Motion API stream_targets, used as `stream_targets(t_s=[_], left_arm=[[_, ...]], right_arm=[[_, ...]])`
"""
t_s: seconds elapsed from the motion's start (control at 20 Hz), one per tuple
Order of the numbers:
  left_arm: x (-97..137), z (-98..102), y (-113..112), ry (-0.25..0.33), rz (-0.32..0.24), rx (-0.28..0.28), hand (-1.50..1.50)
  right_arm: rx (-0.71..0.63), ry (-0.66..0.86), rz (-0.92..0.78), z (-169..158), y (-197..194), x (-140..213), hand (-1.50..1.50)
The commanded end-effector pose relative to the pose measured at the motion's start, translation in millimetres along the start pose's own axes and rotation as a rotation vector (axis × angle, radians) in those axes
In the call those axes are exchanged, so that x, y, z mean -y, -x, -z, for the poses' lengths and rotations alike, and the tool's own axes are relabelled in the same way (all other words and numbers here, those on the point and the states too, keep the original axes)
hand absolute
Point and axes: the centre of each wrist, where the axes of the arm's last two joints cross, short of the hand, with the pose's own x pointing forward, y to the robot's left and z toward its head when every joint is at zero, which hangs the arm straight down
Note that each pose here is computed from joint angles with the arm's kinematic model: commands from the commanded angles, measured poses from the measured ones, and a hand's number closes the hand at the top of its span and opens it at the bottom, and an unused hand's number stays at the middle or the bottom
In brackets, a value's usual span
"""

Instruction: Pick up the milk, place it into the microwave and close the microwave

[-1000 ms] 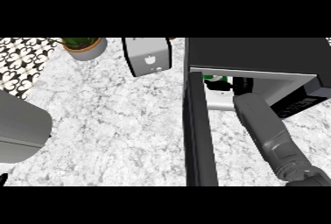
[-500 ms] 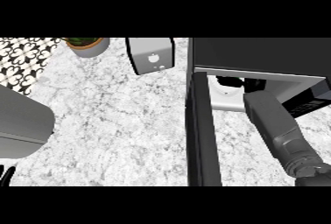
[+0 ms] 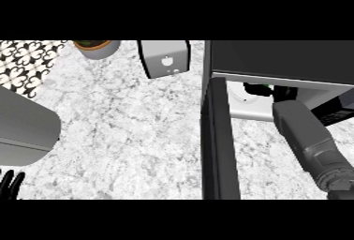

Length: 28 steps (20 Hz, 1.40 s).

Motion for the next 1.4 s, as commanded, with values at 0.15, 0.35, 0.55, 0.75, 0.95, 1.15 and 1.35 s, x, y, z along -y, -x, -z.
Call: stream_targets(t_s=[0.15, 0.35, 0.55, 0.75, 0.95, 1.15, 1.35], left_arm=[[-5, -1, 4, 0.007, 0.003, -0.027, -1.50], [-6, 8, 9, 0.008, 0.007, -0.005, -1.50], [-6, 11, 12, 0.017, -0.003, -0.018, -1.50], [-2, 21, 19, 0.006, 0.003, -0.003, -1.50], [-5, 18, 16, 0.018, 0.006, 0.004, -1.50], [-12, 27, 13, 0.006, 0.022, 0.008, -1.50], [-4, 23, 17, 0.024, -0.009, -0.005, -1.50]], right_arm=[[0.016, -0.037, -0.080, -11, 11, 0, 1.50], [0.050, -0.048, -0.112, -9, 3, -5, -1.50], [0.064, -0.018, -0.101, -11, -5, -14, -1.50], [0.099, -0.015, -0.103, -5, -17, -19, -1.50], [0.097, -0.041, -0.099, -13, -22, -30, -1.50], [0.082, -0.073, -0.087, -5, -19, -21, -1.50], [0.102, -0.080, -0.061, -8, -22, -25, -1.50]])
